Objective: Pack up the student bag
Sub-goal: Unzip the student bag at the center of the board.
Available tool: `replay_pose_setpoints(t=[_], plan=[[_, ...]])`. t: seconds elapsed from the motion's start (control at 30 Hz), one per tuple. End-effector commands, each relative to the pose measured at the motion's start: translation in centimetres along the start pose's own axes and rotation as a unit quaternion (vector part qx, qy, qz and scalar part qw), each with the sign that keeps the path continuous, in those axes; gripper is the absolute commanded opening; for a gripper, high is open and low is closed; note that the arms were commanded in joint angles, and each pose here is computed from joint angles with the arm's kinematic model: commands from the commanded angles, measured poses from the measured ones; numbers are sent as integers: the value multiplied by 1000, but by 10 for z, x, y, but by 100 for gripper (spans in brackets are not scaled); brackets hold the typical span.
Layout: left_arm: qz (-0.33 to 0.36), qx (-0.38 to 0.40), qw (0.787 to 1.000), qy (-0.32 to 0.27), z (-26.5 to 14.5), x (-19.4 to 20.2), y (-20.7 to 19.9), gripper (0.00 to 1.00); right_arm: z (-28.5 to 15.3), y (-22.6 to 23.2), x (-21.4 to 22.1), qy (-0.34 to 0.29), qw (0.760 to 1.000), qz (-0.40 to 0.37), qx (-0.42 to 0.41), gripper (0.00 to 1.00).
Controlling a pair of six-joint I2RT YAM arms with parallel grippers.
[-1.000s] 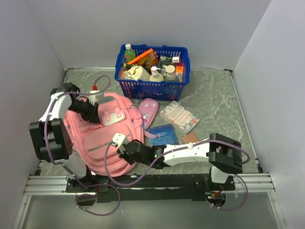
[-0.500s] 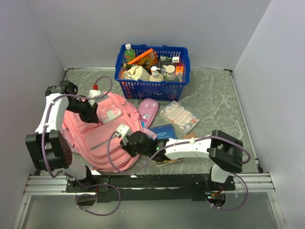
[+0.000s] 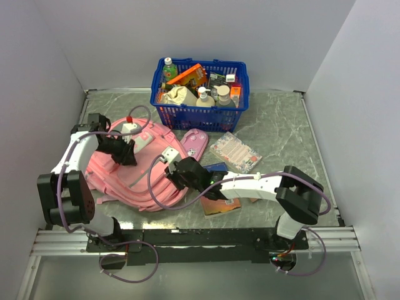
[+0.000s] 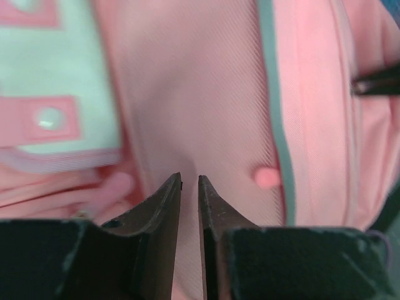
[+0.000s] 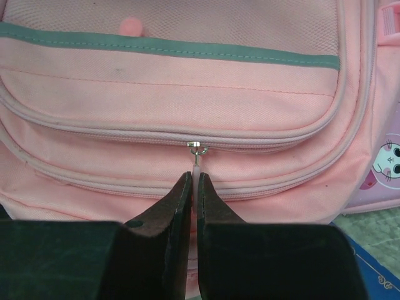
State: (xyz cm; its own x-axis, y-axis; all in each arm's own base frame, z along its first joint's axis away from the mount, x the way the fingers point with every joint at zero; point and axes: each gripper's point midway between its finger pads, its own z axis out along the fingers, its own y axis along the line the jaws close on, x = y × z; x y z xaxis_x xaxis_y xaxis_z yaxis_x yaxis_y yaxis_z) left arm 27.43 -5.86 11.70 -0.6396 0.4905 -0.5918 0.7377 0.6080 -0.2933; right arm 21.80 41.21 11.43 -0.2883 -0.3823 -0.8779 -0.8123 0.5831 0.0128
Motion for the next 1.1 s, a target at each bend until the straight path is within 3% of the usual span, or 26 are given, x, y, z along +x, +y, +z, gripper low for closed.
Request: replay_pose_setpoints(t=[0.0, 0.1, 0.33, 0.37, 0.67, 0.73, 0.8, 0.87, 0.9, 0.93, 1.07], plan=[[-5, -87, 991, -98, -17, -49, 29, 24, -5, 15, -7, -15, 1000, -2, -21, 0], [-17, -74, 991, -113, -16, -52, 22, 30, -4, 19, -1, -9, 1000, 0, -27, 0], [-42, -12, 997, -63, 10, -22, 11, 44, -5, 26, 6, -8, 999, 2, -37, 0], [-42, -12, 997, -61, 12, -20, 11, 58, -5, 26, 6, -8, 999, 1, -38, 0], [-23, -67, 996, -56, 13, -16, 34, 59, -10, 27, 9, -11, 999, 4, -40, 0], [-20, -60, 997, -51, 13, -14, 31, 56, -10, 26, 9, -11, 999, 7, -40, 0], [-31, -29, 998, -37, 18, -6, 21, 42, -10, 26, 9, -11, 999, 8, -40, 0], [-39, -15, 999, -30, 22, -2, 17, 25, -10, 28, 9, -10, 999, 7, -42, 0], [-43, -10, 999, -29, 24, -1, 15, 7, -10, 27, 8, -12, 999, 9, -40, 0], [-56, -15, 998, -32, 26, 1, 16, 1, -10, 28, 6, -13, 999, 8, -41, 0], [-61, -54, 994, -69, 19, -12, 18, 1, -12, 39, 1, -16, 999, 2, -52, 0]])
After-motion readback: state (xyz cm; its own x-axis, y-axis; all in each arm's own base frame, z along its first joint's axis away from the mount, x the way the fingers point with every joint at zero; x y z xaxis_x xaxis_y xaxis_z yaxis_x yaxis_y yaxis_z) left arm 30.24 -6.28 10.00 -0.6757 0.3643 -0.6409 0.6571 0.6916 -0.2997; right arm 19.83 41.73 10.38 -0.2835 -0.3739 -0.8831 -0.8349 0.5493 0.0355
